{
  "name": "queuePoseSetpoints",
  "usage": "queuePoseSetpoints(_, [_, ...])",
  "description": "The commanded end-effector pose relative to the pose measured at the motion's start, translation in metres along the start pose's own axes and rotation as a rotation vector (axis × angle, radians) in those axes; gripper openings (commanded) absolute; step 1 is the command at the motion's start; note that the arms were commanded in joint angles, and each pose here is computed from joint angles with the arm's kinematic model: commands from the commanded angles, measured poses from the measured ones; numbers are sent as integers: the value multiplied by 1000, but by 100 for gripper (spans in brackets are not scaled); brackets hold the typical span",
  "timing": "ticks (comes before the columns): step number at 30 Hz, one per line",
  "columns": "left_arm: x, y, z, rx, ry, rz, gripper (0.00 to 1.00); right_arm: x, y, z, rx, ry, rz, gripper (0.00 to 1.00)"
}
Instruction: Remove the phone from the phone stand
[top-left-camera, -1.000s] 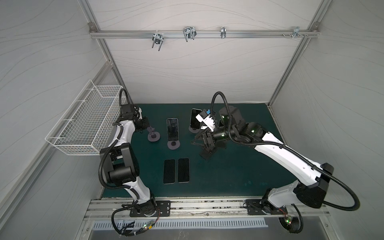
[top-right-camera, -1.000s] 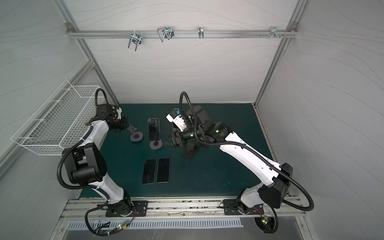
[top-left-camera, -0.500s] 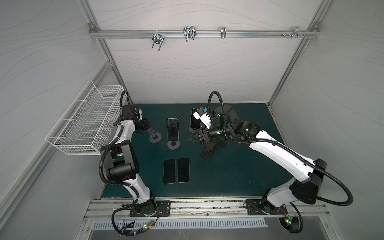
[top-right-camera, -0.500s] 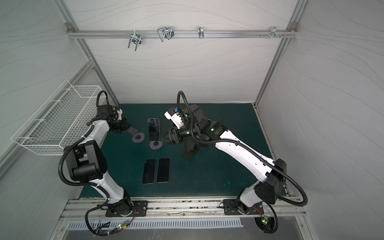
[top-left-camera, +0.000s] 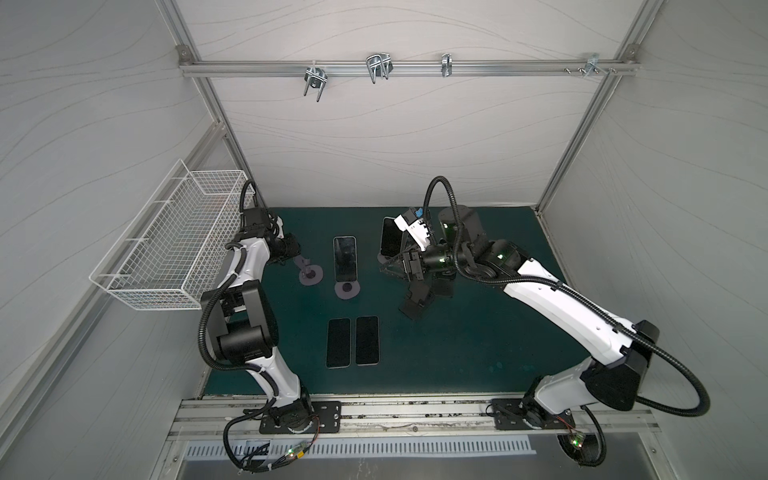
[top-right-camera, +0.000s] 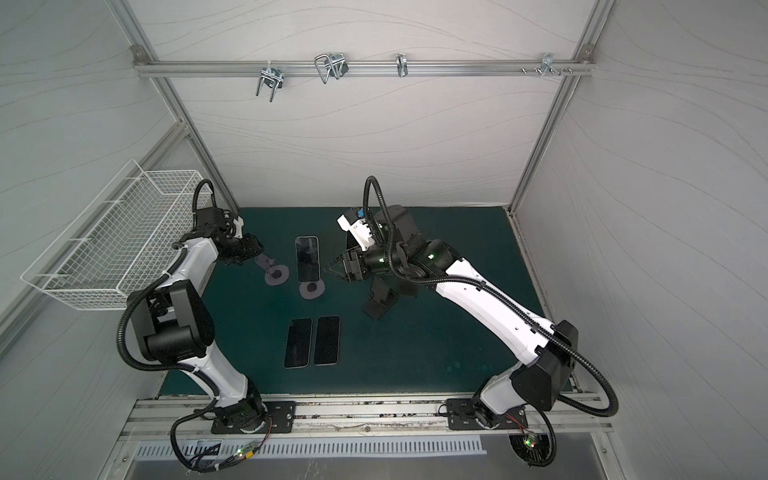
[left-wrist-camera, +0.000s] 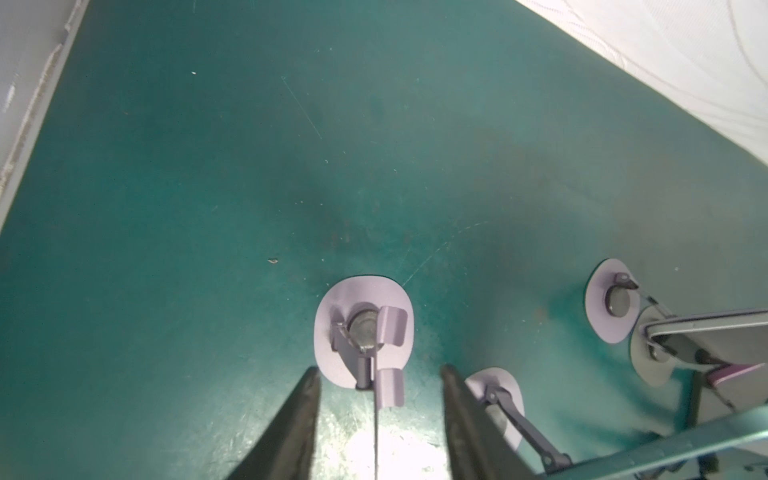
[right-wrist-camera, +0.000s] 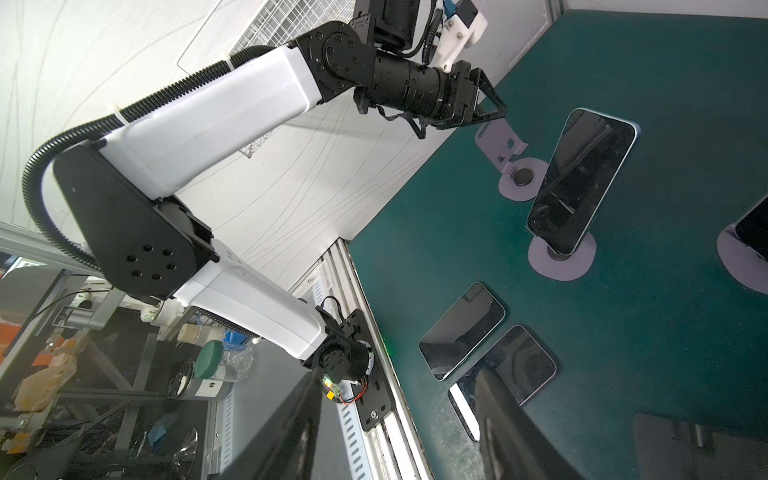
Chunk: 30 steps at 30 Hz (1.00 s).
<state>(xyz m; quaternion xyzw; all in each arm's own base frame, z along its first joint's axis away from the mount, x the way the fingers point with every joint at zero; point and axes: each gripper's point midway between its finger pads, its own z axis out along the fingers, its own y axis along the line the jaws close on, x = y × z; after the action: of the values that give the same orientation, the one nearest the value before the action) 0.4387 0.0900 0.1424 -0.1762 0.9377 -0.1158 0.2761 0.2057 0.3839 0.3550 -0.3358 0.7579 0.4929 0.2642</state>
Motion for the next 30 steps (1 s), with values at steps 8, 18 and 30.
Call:
queuePoseSetpoints(8, [-62,-23,-72,58,-233,-39,66,-8,17,-19,-15,-52,30,60])
queuePoseSetpoints(18, [-64,-55,-109,206,-303,-119,67,-12,19,-19,84,-55,99,60])
queuePoseSetpoints(30, [-48,-88,-114,371,-286,-200,67,4,53,-10,119,-42,138,61])
